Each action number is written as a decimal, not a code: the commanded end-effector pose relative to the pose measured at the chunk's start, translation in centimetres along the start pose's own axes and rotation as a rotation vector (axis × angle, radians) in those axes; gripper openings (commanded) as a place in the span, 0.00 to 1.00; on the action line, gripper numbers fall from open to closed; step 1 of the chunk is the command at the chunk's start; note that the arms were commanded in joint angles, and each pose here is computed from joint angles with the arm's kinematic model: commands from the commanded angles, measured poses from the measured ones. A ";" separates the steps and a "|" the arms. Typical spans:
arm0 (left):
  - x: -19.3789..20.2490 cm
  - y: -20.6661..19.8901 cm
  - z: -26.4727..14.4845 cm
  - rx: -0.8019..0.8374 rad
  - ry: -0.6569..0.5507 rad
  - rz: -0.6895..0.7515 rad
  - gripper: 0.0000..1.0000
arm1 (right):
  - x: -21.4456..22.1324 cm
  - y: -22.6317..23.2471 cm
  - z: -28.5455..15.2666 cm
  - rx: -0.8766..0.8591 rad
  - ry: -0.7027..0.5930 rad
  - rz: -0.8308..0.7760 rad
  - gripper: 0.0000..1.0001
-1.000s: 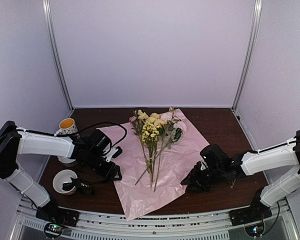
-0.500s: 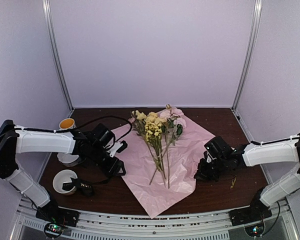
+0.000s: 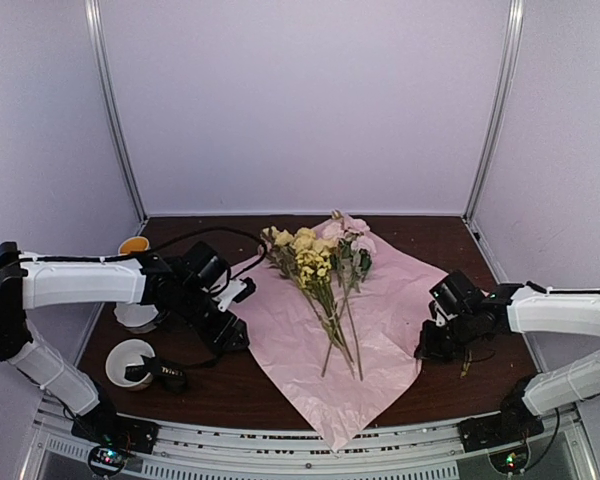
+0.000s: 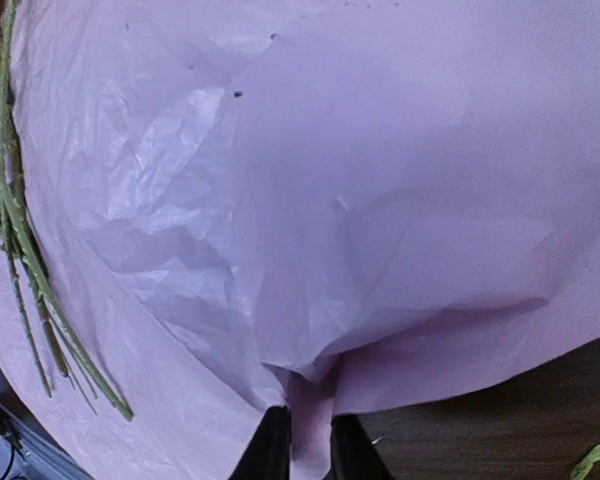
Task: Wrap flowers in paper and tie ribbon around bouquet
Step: Adjust the flattened wrapping paper at the center of the board.
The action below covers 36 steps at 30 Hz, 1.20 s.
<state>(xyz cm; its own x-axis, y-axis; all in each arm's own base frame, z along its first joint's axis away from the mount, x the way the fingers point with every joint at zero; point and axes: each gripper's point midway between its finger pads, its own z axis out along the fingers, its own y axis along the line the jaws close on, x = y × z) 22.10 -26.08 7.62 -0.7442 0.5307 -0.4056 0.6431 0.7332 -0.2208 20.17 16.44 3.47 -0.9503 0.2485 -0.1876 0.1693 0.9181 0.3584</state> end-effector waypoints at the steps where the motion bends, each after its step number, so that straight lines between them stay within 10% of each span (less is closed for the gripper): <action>1: -0.8 1.7 -1.5 -0.112 0.008 0.024 0.73 | 0.4 -3.9 -1.6 0.108 -0.024 0.008 0.27; 3: -1.7 2.3 -2.6 -0.162 0.000 0.024 0.74 | -0.6 -4.2 -3.2 0.119 -0.070 0.012 0.44; 10: -9.8 2.2 -4.4 -0.093 -0.162 0.006 0.78 | -9.3 2.9 -10.5 -0.057 -0.413 -0.140 0.50; 19: -16.5 10.8 0.8 -0.124 -0.109 -0.138 0.68 | -18.3 8.5 -4.4 -0.039 -0.155 -0.316 0.48; 28: -14.3 18.2 1.3 -0.236 -0.041 -0.309 0.80 | -25.7 1.7 -0.7 0.310 -0.047 -0.338 0.83; 36: -8.6 22.4 1.1 -0.241 0.047 -0.464 0.89 | -27.3 -3.3 2.7 0.368 0.084 -0.311 0.86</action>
<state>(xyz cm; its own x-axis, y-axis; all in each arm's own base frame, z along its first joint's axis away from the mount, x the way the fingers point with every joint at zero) 44.29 -17.02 5.51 -0.9273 0.1972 -0.3183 0.2506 0.9585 -0.1363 46.80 9.12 6.90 -0.9663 -0.0248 -0.2561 -0.0247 0.9997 -0.0035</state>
